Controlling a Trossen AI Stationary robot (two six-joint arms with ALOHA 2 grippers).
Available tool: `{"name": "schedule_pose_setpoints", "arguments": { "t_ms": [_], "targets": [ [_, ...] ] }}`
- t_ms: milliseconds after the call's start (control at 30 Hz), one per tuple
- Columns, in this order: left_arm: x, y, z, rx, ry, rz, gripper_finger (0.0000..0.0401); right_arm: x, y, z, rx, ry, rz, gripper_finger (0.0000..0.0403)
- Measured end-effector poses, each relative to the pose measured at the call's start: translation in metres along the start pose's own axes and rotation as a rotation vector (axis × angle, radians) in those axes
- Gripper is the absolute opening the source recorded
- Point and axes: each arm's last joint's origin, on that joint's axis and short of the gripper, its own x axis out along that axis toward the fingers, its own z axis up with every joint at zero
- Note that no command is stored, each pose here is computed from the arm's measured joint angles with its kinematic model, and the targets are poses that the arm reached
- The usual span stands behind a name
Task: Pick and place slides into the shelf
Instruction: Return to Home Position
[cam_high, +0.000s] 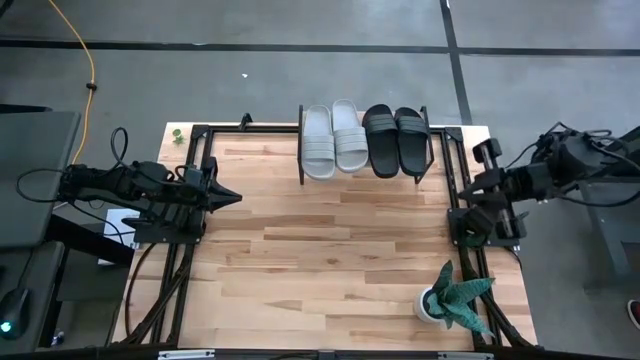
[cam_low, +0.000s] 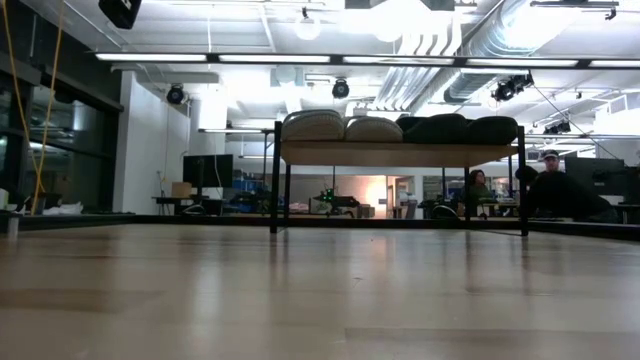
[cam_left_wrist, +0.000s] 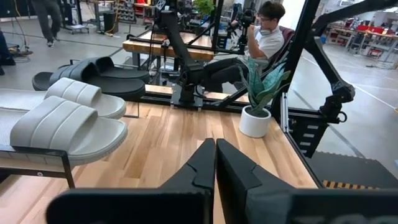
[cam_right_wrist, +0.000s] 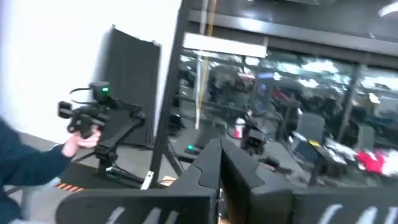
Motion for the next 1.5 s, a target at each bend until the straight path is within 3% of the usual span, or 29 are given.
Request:
{"name": "schedule_pose_setpoints", "arguments": {
  "t_ms": [300, 533, 1200, 1500],
  "targets": [
    [0.0, 0.0, 0.0, 0.002, 0.0, 0.0, 0.0005, -0.024, -0.004, -0.028, -0.018, -0.067, 0.003, 0.0],
    [0.0, 0.0, -0.001, 0.003, 0.006, 0.001, 0.0005, -0.042, -0.013, -0.048, -0.01, -0.044, -0.201, 0.0],
    [0.0, 0.002, -0.002, -0.012, 0.02, 0.044, 0.0001, -0.04, -0.005, -0.058, -0.113, -0.033, -0.084, 0.0],
    [0.0, 0.002, -0.002, -0.003, 0.013, 0.057, 0.0001, -0.036, -0.01, -0.059, -0.135, -0.027, -0.15, 0.0]
  ]
}}
